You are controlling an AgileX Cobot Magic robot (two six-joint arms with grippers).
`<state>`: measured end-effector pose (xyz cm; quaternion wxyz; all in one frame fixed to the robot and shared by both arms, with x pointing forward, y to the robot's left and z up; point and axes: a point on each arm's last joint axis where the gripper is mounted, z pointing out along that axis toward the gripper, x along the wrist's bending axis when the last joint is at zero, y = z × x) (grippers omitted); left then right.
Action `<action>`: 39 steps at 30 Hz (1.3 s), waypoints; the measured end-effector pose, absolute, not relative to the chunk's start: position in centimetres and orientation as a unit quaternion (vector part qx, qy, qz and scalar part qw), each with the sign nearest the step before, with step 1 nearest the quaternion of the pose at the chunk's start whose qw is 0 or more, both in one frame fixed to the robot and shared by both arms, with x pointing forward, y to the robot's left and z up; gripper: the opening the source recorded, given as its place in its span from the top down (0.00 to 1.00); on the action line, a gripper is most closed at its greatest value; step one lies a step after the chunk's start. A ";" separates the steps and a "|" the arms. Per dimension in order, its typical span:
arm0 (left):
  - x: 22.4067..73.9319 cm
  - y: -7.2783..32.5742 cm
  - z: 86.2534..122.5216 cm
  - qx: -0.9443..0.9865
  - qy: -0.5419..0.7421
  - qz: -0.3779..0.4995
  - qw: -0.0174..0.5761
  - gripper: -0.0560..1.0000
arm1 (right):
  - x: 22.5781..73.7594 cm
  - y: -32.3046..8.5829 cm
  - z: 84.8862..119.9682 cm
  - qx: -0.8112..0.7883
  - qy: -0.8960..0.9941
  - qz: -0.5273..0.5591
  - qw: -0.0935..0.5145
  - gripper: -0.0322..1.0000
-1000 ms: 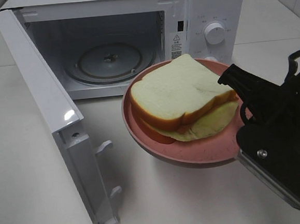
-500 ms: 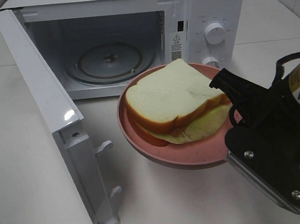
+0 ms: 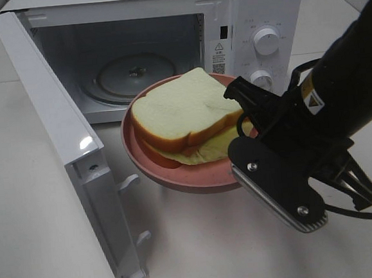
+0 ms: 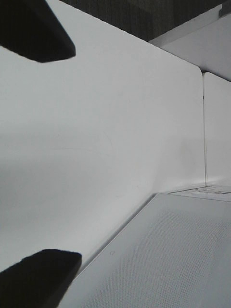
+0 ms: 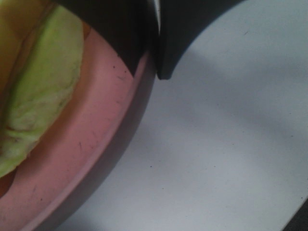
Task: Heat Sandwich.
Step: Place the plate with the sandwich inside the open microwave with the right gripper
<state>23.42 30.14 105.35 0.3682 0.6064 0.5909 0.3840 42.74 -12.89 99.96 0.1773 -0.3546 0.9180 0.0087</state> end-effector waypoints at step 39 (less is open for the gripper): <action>23.4 30.1 105.4 0.606 0.591 0.384 0.368 0.01 | 49.9 -5.8 98.6 -0.349 0.919 0.016 0.184 0.92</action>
